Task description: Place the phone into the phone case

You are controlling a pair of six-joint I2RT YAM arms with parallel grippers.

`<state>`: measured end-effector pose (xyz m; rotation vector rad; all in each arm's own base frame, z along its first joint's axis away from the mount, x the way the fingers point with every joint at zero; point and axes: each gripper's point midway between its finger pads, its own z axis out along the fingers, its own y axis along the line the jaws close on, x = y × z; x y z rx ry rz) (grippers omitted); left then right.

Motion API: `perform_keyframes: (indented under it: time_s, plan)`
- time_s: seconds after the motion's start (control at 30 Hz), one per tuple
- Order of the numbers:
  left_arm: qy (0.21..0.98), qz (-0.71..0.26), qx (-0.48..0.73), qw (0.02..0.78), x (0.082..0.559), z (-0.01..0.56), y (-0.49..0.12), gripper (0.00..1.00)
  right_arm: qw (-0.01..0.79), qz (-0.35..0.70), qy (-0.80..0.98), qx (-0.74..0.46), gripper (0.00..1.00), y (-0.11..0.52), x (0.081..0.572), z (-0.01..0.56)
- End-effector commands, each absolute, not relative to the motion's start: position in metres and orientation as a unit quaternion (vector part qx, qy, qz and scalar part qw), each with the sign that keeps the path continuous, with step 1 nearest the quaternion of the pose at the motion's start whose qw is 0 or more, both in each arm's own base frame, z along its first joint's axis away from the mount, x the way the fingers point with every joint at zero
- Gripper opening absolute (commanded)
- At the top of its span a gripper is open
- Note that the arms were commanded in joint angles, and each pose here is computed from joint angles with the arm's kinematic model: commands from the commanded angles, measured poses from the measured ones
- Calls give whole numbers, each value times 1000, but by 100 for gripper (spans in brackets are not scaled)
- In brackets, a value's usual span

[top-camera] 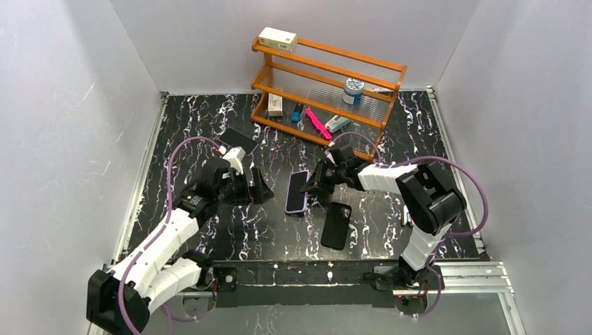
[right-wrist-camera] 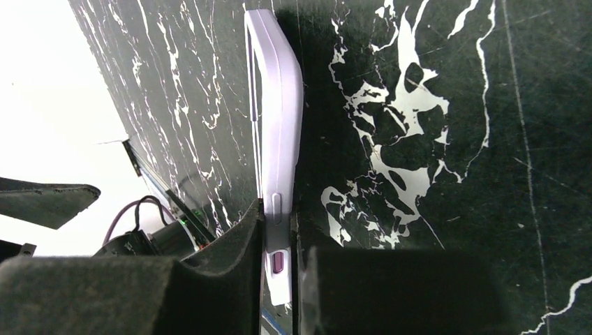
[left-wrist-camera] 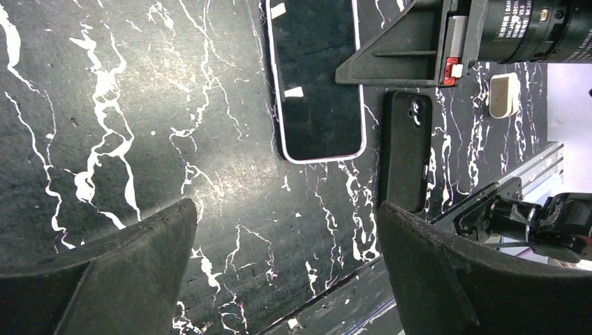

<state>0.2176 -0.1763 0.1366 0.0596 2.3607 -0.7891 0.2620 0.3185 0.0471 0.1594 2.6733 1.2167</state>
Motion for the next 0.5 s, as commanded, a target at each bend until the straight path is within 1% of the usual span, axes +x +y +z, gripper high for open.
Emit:
perform_keyframes:
  time_s: [0.0,0.07,0.17,0.37,0.43,0.47]
  plan:
    - [904,-281,24,320,218,133,-170,98,104,372,920,62,25,314,269,42]
    - [909,-272,19,315,219,131,-168,98,105,360,925,65,34,310,270,40]
    - [921,-238,5,308,221,128,-158,98,101,352,928,68,45,306,266,44]
    - [933,-120,-53,335,245,138,-119,98,107,361,925,53,72,301,256,67]
    - [935,-79,-75,337,254,140,-108,98,122,360,924,44,91,296,254,79]
    - [935,-59,-85,339,259,141,-102,98,131,361,923,39,98,294,253,86]
